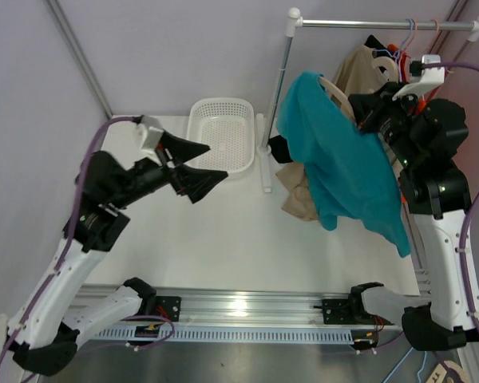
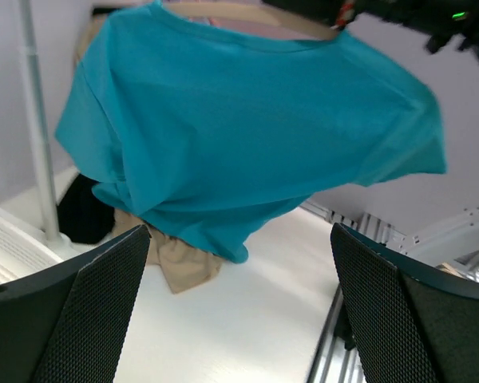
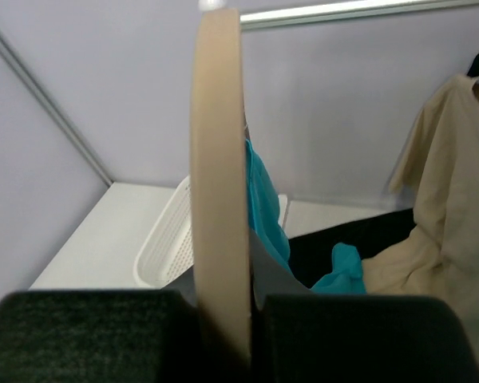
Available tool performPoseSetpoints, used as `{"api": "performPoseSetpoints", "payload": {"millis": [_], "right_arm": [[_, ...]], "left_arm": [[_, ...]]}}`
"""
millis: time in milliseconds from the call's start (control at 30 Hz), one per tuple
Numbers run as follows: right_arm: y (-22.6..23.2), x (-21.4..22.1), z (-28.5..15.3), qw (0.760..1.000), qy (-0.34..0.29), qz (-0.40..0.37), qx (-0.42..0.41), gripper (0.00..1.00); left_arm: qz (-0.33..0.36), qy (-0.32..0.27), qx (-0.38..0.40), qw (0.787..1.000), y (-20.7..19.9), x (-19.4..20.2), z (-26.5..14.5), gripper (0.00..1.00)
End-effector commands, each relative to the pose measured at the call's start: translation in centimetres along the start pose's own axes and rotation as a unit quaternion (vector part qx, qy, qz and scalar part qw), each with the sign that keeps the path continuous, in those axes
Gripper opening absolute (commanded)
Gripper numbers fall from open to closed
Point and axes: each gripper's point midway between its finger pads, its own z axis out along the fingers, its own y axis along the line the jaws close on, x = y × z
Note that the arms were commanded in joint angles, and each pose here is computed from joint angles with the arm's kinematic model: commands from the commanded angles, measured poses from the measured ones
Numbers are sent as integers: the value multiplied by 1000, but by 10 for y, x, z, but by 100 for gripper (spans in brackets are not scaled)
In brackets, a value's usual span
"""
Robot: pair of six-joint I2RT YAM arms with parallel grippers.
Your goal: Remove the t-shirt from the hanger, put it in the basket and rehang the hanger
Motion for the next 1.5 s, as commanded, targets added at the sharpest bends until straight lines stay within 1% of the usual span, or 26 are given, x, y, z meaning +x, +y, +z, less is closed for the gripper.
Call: {"api": "performPoseSetpoints", "payload": {"millis": [0,100,167,233,267,300,333,400,433,500,567,633,767,800,867,933,1067,1133,1233,1267,1300,1333,1367,1400,1433,1467], "right_arm": [[14,2,-24,1000,0,17,-24,0],[8,5,-33,1000,7,18,-6,0],[5,10,-37,999,13,35,9,0],[-17,17,-39,995,3,60,75,0],[-24,19,-39,991,-5,86,101,0],[-34,22,-39,987,-9,91,130,0],[-44,24,-35,983,-12,88,163,0],[-52,28,-29,979,-7,85,187,0],[-57,29,-21,976,-5,81,202,0],[-61,32,-12,974,0,75,214,0],[-63,33,0,974,6,64,218,0],[-63,34,7,974,11,64,216,0],[-49,35,17,978,15,70,197,0],[-45,33,17,978,12,70,194,0],[-39,31,18,979,11,69,190,0],[-30,29,20,981,10,68,182,0],[-15,21,20,985,10,63,162,0],[-10,18,19,986,7,62,152,0],[-4,15,19,988,9,63,140,0],[-2,15,20,988,10,63,138,0],[-1,16,20,989,13,63,134,0],[-1,16,19,989,14,63,134,0],[-2,16,18,988,12,64,138,0],[-3,16,17,988,12,64,139,0],[-3,13,16,989,6,61,138,0],[-4,12,17,988,5,57,140,0]], "left_arm": [[1,-7,-2,1000,2,2,24,100],[5,3,-14,1000,3,12,46,100],[35,15,-30,999,-6,22,61,99],[84,32,-54,994,-17,36,84,99],[97,35,-58,993,-24,38,91,100],[113,39,-59,991,-30,44,97,99],[134,47,-38,989,-52,56,105,99],[141,34,-28,989,-70,58,110,99],[138,30,-4,990,-90,60,110,99],[129,25,25,991,-110,59,108,100],[114,30,58,991,-131,64,108,99],[112,36,70,991,-139,72,110,100],[112,57,61,990,-138,94,125,99],[106,42,53,992,-138,89,131,100],[107,45,51,992,-139,95,140,99],[113,63,48,990,-139,114,154,99],[96,86,66,989,-137,136,171,100],[67,94,83,990,-137,147,178,100],[73,98,84,989,-135,158,187,100],[74,89,85,990,-136,154,191,99],[82,88,87,989,-136,154,195,96],[85,77,88,989,-138,143,204,82],[86,88,86,989,-136,146,207,41],[88,90,89,988,-137,144,210,16],[86,73,89,990,-141,123,214,1],[84,74,114,987,-151,121,211,1]]}}
